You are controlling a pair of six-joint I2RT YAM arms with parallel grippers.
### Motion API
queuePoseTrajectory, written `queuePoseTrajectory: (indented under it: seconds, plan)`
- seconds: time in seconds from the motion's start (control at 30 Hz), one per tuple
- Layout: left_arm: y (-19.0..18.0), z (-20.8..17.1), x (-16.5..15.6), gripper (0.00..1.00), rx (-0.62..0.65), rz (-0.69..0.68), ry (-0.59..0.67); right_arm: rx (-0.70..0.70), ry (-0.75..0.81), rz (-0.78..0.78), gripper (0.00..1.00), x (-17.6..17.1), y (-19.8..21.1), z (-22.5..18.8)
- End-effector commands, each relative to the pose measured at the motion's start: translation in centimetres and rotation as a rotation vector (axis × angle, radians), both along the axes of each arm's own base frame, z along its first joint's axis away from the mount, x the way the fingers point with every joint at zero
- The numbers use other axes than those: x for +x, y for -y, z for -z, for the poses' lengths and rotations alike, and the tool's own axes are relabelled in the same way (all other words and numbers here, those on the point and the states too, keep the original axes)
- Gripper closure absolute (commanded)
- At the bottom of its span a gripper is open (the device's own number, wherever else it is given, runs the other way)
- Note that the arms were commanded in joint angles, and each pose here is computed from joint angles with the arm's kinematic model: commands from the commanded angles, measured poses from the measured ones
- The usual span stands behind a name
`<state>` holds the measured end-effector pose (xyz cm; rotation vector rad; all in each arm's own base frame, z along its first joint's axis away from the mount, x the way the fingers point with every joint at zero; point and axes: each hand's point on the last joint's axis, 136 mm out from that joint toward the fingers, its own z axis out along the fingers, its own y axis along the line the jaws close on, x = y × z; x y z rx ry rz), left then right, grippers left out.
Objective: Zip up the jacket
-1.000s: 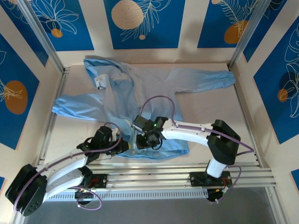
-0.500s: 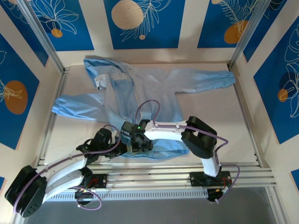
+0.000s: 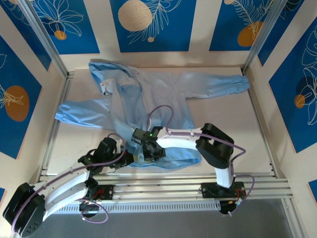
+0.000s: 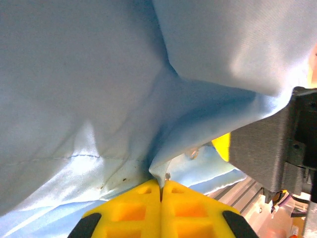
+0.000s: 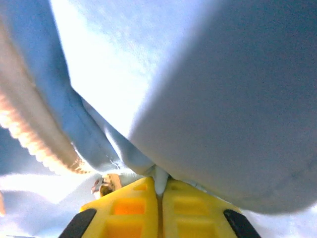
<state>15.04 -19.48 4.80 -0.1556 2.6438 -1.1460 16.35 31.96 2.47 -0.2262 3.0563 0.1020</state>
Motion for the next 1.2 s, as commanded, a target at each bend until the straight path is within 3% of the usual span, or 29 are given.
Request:
queuePoseTrajectory:
  seconds: [0.0, 0.27, 0.57, 0.83, 1.17]
  plan:
    - [0.2, -1.2, 0.4, 1.0, -0.007, 0.017, 0.029, 0.002, 0.132, -0.023, 0.94, 0.9, 1.5, -2.9]
    - [1.9, -7.0, 2.4, 1.0, -0.096, 0.07, 0.176, 0.168, 0.292, -0.107, 0.94, 2.0, 0.8, -8.5]
    - [3.2, -14.2, 4.3, 1.0, -0.24, 0.097, 0.438, 0.399, 0.413, -0.153, 1.0, 3.5, 0.2, -13.8]
    - [3.0, -16.9, 5.1, 1.0, -0.326, 0.072, 0.622, 0.678, 0.458, -0.174, 1.0, 3.9, 0.9, -15.5]
    - [3.3, -18.8, 4.6, 1.0, -0.406, 0.115, 0.8, 0.756, 0.431, -0.274, 1.0, 3.6, 1.0, -16.7]
